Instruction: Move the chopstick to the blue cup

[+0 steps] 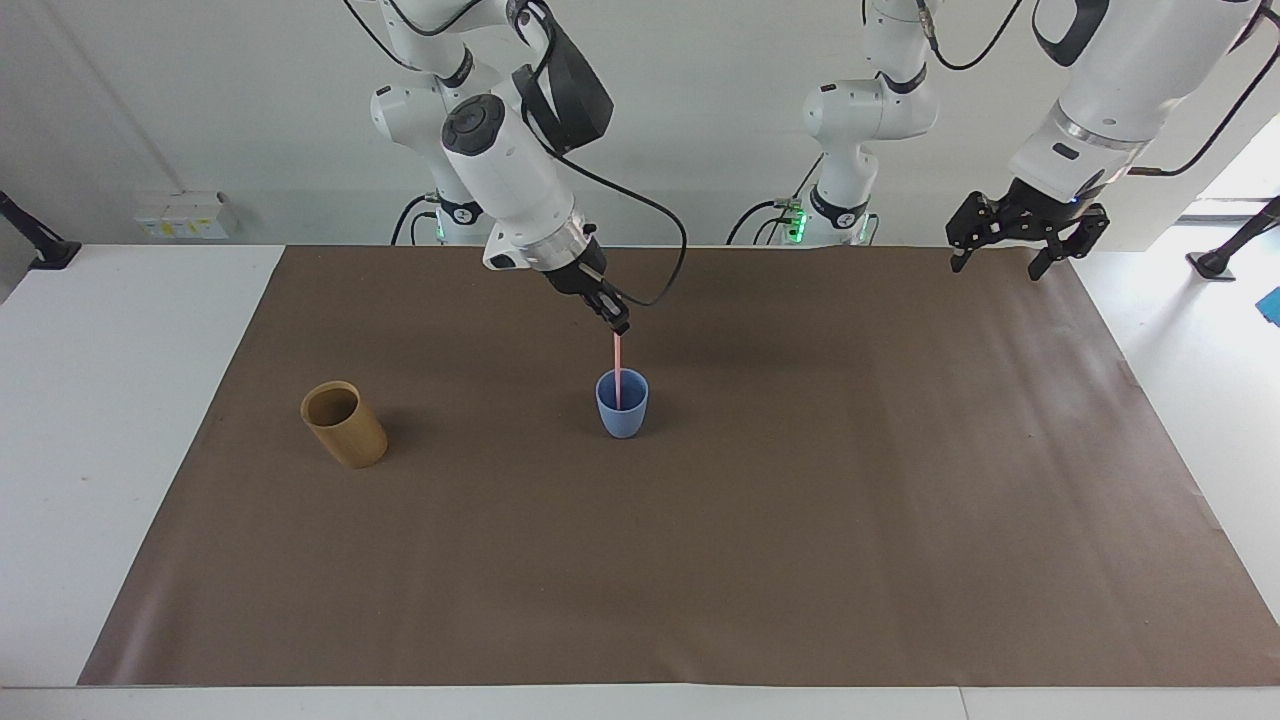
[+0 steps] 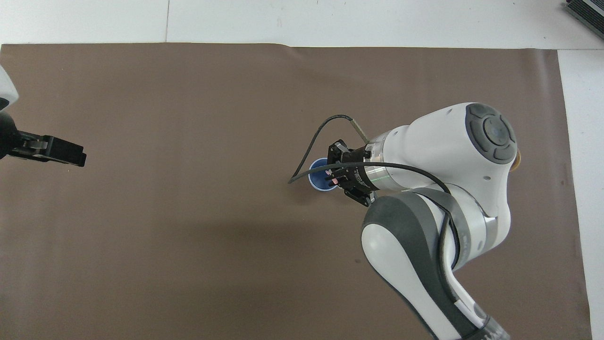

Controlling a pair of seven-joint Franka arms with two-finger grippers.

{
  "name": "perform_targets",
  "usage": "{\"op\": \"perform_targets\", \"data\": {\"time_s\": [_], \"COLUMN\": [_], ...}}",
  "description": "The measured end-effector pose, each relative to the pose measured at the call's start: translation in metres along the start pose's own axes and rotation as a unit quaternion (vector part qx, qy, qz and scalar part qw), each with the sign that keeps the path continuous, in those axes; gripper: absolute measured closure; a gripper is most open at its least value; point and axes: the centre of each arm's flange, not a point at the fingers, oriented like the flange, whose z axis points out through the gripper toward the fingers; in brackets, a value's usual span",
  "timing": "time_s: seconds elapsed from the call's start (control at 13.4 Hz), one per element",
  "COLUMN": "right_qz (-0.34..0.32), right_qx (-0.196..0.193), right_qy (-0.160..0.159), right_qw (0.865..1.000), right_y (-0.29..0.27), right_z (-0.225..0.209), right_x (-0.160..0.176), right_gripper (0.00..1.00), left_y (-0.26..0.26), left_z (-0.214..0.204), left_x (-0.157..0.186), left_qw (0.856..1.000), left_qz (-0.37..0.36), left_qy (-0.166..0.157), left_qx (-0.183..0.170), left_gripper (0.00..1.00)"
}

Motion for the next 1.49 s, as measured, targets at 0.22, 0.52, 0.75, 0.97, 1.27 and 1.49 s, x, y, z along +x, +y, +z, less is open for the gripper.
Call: {"op": "perform_targets", "data": {"time_s": [0.22,0.52,0.75,0.97,1.27,1.49], "right_qz": [-0.019,-0.046,-0.094,-0.214,-0.348,-0.375], "right_qx": [-0.001,0.008,0.018,-0.007,-0.037,-0.062], "right_qy": [0.022,0.058,0.086,0.149,0.169,0.169], "right_qw": [1.000,0.997,0.992,0.965,0.921,0.909], "right_y": [0.001,-0.009,-0.016,-0.012,0.015,0.044], "right_z": [0.015,0.001,-0.022,-0.051,-0.119,-0.166], "right_x": [0.001,-0.001,0.014,0.053,0.101,0.114], "right_gripper": [0.63,0.15,0.00,0.00,0.00,0.00], "left_y": [0.000,0.000,0.000,0.000,0.000,0.000], "left_z": [0.000,0.000,0.000,0.000,0.000,0.000], "left_x": [0.000,0.000,0.000,0.000,0.000,0.000], "left_qw": [1.000,1.000,1.000,1.000,1.000,1.000], "left_qz": [0.000,0.000,0.000,0.000,0.000,0.000], "left_qy": [0.000,0.000,0.000,0.000,0.000,0.000], "left_qx": [0.000,0.000,0.000,0.000,0.000,0.000], "left_gripper": [0.00,0.00,0.00,0.00,0.00,0.00]}}
